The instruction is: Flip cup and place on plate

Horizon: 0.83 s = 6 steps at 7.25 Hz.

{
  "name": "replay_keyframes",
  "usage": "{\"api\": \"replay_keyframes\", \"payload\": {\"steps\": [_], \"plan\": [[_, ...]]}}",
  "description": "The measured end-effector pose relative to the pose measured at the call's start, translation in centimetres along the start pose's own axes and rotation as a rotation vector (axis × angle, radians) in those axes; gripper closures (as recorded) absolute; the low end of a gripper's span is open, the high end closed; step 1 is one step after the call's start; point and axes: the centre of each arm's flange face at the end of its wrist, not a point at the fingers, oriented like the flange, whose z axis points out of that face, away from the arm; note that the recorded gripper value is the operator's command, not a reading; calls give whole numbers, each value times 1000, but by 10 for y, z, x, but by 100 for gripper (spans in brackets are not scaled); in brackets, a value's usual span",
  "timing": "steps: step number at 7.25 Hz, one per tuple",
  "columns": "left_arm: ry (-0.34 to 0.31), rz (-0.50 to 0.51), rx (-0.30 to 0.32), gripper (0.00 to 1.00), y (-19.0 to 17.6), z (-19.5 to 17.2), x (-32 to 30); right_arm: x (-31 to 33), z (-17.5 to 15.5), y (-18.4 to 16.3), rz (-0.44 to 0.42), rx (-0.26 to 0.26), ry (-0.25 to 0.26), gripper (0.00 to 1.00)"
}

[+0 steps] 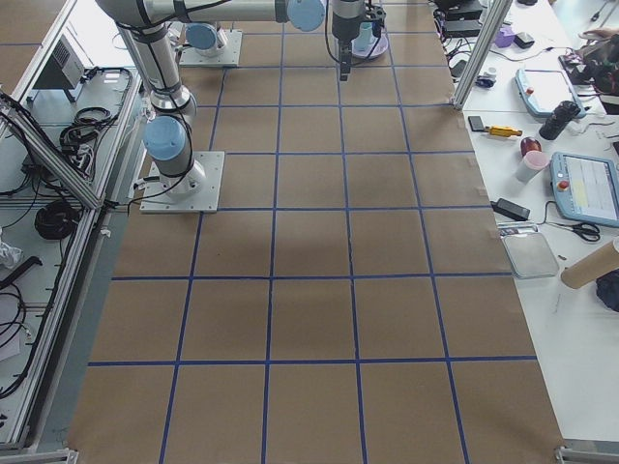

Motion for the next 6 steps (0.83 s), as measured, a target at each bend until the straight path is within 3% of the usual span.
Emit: {"api": "replay_keyframes", "payload": {"steps": [3,6], "plan": [[-1,-46,-45,0,34,-54,37,0,0,0,0,0,0,0],[-45,-128,-47,0,46,-61,61,0,0,0,0,0,0,0]]}}
